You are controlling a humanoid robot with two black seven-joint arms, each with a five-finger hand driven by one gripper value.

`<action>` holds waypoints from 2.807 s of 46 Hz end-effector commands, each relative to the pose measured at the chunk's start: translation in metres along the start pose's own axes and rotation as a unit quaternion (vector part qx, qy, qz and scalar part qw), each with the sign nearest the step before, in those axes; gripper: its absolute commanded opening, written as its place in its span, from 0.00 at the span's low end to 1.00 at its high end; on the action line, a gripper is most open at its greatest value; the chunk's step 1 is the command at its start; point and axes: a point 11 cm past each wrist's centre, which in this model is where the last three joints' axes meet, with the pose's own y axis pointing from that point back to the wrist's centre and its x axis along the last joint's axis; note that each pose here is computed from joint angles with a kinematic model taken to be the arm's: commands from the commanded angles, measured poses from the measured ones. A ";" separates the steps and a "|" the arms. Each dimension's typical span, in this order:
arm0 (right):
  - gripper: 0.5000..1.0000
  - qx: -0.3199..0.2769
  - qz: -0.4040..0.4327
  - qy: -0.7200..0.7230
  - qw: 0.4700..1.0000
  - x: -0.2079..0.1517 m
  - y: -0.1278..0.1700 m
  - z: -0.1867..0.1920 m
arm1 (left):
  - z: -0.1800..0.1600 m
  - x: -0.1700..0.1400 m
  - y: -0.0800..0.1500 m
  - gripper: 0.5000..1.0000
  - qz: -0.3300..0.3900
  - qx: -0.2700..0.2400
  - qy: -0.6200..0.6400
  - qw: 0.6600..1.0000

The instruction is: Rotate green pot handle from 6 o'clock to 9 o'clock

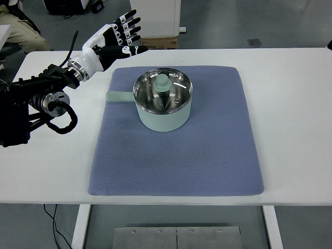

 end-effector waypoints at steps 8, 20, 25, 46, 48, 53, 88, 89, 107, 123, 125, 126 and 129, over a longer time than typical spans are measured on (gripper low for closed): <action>1.00 0.000 0.000 0.001 1.000 0.000 0.000 0.000 | -0.005 0.012 0.004 1.00 0.027 -0.011 0.020 0.999; 1.00 0.000 0.000 0.000 1.000 0.000 0.000 0.000 | -0.009 0.024 0.009 1.00 0.063 -0.025 0.041 0.997; 1.00 0.000 0.000 0.000 1.000 0.000 0.000 0.000 | -0.013 0.028 0.012 1.00 0.078 -0.028 0.052 0.995; 1.00 0.000 0.000 0.001 1.000 0.000 0.000 0.000 | -0.038 0.047 0.030 1.00 0.140 -0.028 0.083 0.986; 1.00 0.000 0.000 0.000 1.000 0.000 0.000 0.000 | -0.039 0.047 0.031 1.00 0.141 -0.029 0.086 0.986; 1.00 0.000 0.000 0.000 1.000 0.000 0.000 0.000 | -0.043 0.050 0.034 1.00 0.149 -0.030 0.093 0.984; 1.00 0.000 0.000 0.000 1.000 0.000 0.000 0.000 | -0.056 0.062 0.049 1.00 0.178 -0.040 0.125 0.975; 1.00 0.000 0.000 0.000 1.000 0.000 0.000 0.000 | -0.056 0.062 0.049 1.00 0.179 -0.041 0.126 0.975; 1.00 0.000 0.000 0.000 1.000 0.000 0.000 0.000 | -0.068 0.070 0.060 1.00 0.195 -0.035 0.132 0.971; 1.00 0.000 0.000 0.000 1.000 0.000 0.000 0.000 | -0.066 0.073 0.061 1.00 0.200 -0.040 0.134 0.970; 1.00 0.000 0.000 0.000 1.000 0.000 0.000 0.000 | -0.066 0.073 0.061 1.00 0.200 -0.041 0.135 0.970; 1.00 0.000 0.000 0.000 1.000 0.000 0.000 0.000 | -0.065 0.072 0.060 1.00 0.199 -0.042 0.135 0.970; 1.00 0.000 0.000 0.000 1.000 0.000 0.000 0.000 | -0.066 0.072 0.060 1.00 0.200 -0.042 0.136 0.969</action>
